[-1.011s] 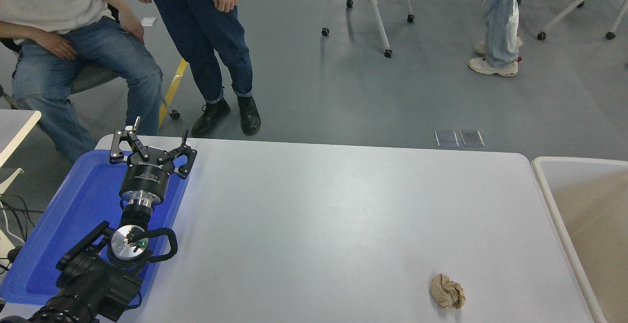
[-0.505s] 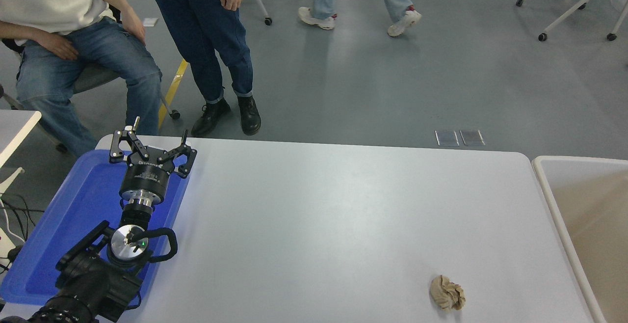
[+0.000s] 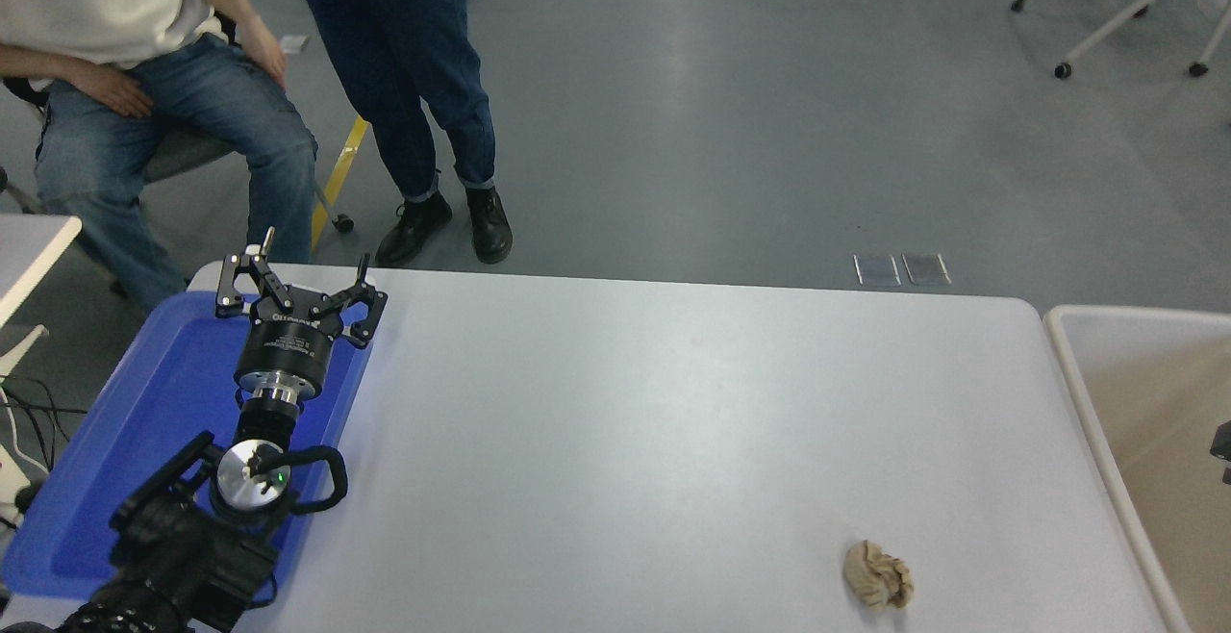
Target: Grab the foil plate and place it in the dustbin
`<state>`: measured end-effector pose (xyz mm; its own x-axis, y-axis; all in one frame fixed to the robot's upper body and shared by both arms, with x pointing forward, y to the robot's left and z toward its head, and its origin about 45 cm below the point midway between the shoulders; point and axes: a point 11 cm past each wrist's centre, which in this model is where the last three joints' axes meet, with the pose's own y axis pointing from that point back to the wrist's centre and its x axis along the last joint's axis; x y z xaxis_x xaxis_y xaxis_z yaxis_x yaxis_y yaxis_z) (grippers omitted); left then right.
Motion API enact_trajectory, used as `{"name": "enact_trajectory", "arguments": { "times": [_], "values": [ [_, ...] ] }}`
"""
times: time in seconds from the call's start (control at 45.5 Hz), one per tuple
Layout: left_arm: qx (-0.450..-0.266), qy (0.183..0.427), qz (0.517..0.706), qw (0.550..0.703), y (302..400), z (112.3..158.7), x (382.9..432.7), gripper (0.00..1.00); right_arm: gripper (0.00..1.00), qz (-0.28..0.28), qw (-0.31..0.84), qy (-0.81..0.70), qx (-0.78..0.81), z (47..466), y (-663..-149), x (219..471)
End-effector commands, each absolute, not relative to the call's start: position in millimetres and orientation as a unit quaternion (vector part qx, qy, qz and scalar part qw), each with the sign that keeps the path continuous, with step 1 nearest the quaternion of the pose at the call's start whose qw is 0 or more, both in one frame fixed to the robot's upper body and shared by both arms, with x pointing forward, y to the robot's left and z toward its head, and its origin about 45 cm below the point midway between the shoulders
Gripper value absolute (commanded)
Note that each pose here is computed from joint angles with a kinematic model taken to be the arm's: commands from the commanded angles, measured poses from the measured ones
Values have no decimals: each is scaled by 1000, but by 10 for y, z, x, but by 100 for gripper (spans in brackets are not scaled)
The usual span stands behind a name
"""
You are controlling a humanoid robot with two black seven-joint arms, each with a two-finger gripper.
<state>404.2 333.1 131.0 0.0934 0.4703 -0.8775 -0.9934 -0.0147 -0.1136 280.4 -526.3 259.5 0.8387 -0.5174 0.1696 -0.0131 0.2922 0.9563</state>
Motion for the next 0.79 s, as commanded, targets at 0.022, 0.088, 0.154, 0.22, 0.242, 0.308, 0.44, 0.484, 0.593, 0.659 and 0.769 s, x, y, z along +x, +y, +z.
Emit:
{"name": "enact_trajectory", "arguments": {
  "times": [0.022, 0.088, 0.154, 0.22, 0.242, 0.308, 0.44, 0.484, 0.593, 0.659, 0.769],
  "values": [
    [-400, 326, 590, 621, 3339, 1311, 4042, 100, 100, -151, 768, -151, 604, 3129, -4721, 2980],
    [-401, 325, 590, 621, 3344, 1314, 4042, 100, 100, -124, 769, -156, 608, 3287, -4606, 3110],
    [-400, 326, 591, 620, 3346, 1302, 4035, 100, 100, -99, 768, -159, 613, 3423, -4470, 3229],
    [-400, 326, 591, 620, 3347, 1302, 4035, 100, 100, -81, 760, -160, 625, 3494, -4344, 3303],
    [-401, 326, 591, 620, 3347, 1308, 4037, 100, 100, -76, 757, -158, 630, 3501, -4293, 3323],
    [-401, 325, 591, 620, 3350, 1305, 4035, 100, 100, -61, 747, -151, 645, 3520, -4131, 3385],
    [-401, 325, 591, 619, 3351, 1305, 4035, 100, 100, -24, 736, -132, 663, 3599, -3779, 3519],
    [-401, 325, 591, 619, 3351, 1305, 4035, 100, 100, -13, 734, -121, 668, 3608, -3633, 3546],
    [-401, 325, 591, 619, 3351, 1305, 4035, 100, 100, 12, 730, -104, 676, 3662, -3381, 3606],
    [-401, 325, 591, 619, 3351, 1305, 4035, 100, 100, 30, 731, -94, 675, 3713, -3243, 3643],
    [-401, 325, 591, 619, 3351, 1305, 4035, 100, 100, 55, 741, -82, 664, 3801, -3073, 3696]
  ]
}}
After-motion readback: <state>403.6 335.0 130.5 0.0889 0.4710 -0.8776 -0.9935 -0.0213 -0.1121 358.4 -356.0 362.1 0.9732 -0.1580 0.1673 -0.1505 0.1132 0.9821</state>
